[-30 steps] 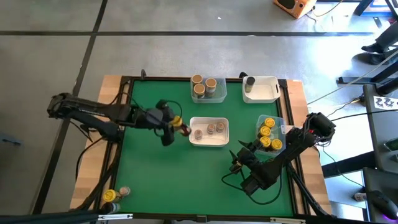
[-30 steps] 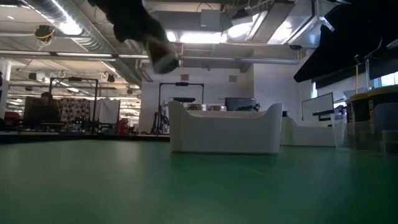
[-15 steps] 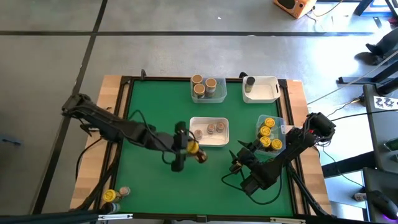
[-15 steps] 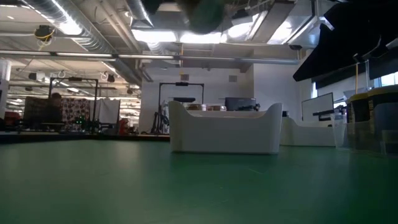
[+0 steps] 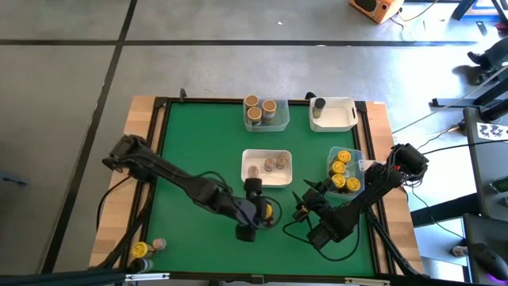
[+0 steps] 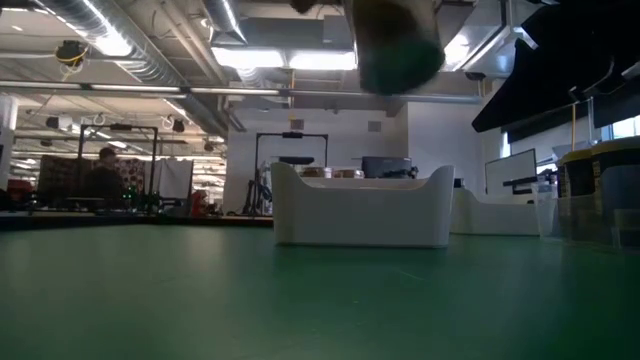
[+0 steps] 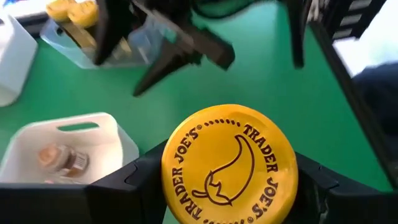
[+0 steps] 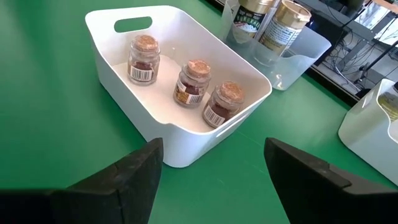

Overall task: Sort spices by type
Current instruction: Put the yellow seasoning can into the bottom transparent bin

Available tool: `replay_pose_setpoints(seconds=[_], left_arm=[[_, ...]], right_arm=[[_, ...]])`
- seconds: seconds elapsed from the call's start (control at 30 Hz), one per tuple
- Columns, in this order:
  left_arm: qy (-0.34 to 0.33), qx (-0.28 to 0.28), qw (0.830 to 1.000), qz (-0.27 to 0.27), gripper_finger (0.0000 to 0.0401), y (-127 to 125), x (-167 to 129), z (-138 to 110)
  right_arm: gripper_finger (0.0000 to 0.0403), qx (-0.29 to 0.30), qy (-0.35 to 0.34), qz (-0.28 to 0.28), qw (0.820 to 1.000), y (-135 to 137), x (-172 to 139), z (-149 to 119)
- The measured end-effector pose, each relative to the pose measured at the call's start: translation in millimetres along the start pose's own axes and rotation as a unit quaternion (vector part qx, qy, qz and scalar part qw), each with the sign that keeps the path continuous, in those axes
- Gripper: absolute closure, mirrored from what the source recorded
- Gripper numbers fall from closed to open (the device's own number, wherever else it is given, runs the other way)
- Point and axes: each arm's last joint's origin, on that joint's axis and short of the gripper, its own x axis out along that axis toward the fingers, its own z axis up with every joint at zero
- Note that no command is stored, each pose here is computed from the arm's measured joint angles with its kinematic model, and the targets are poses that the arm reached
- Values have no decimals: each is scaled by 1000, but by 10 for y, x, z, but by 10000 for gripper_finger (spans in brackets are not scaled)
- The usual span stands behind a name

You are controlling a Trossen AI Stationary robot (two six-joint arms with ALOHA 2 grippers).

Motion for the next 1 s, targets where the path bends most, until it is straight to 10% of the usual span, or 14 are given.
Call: replay_pose_setpoints(seconds=[0.6,1.0], left_arm=[[93,90,992,5,176,-198,680,-428],[75,44,996,12,159,-173,701,-391]], right_arm=[[123,-9,0,1,1000,5,1,1],[123,-7,0,3,1000,9,1,2]])
